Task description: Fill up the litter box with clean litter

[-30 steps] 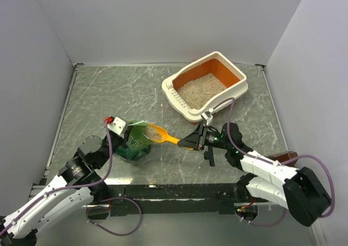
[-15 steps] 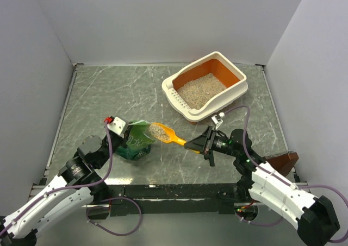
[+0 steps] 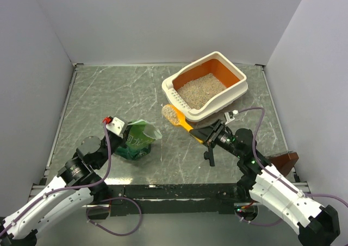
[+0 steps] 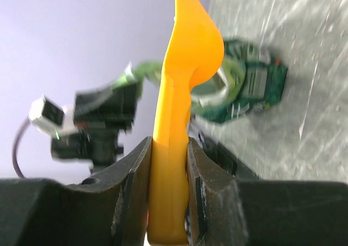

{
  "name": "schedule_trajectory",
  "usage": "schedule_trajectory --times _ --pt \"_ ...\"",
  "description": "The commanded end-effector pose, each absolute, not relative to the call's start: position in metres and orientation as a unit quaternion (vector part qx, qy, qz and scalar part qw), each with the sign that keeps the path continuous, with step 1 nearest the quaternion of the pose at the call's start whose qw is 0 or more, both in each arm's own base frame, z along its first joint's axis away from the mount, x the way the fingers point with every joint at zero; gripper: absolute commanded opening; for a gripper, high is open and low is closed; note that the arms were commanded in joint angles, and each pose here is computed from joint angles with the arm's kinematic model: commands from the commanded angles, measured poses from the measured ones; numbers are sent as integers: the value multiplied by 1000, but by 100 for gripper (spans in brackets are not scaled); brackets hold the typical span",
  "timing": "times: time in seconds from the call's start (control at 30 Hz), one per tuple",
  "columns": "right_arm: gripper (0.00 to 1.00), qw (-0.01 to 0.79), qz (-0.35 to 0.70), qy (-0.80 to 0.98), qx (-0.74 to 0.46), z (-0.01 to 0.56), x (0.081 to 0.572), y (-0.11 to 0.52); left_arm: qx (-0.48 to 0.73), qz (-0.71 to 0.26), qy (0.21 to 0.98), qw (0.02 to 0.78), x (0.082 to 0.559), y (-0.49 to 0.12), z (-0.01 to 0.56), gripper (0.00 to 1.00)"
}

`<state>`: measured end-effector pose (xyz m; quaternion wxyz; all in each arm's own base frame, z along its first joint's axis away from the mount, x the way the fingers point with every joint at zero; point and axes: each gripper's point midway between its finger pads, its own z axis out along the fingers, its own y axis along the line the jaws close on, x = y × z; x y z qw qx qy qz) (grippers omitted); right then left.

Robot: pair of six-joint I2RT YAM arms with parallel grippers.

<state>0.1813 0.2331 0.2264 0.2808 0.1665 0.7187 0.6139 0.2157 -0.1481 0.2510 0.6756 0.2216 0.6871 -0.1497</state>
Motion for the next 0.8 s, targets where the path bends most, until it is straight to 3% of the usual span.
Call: schedule_trajectory --times 0.0,0.2,0.47,0.77 --pt "0 359 634 649 219 286 209 216 197 -180 649 713 214 -151 286 1" --pt "0 431 608 607 278 302 247 198 201 -188 648 711 213 -154 286 1" --pt "0 530 478 619 328 286 307 175 200 -193 640 716 208 -154 290 1" --pt "0 555 225 755 267 259 349 154 193 -195 635 723 205 -150 296 1"
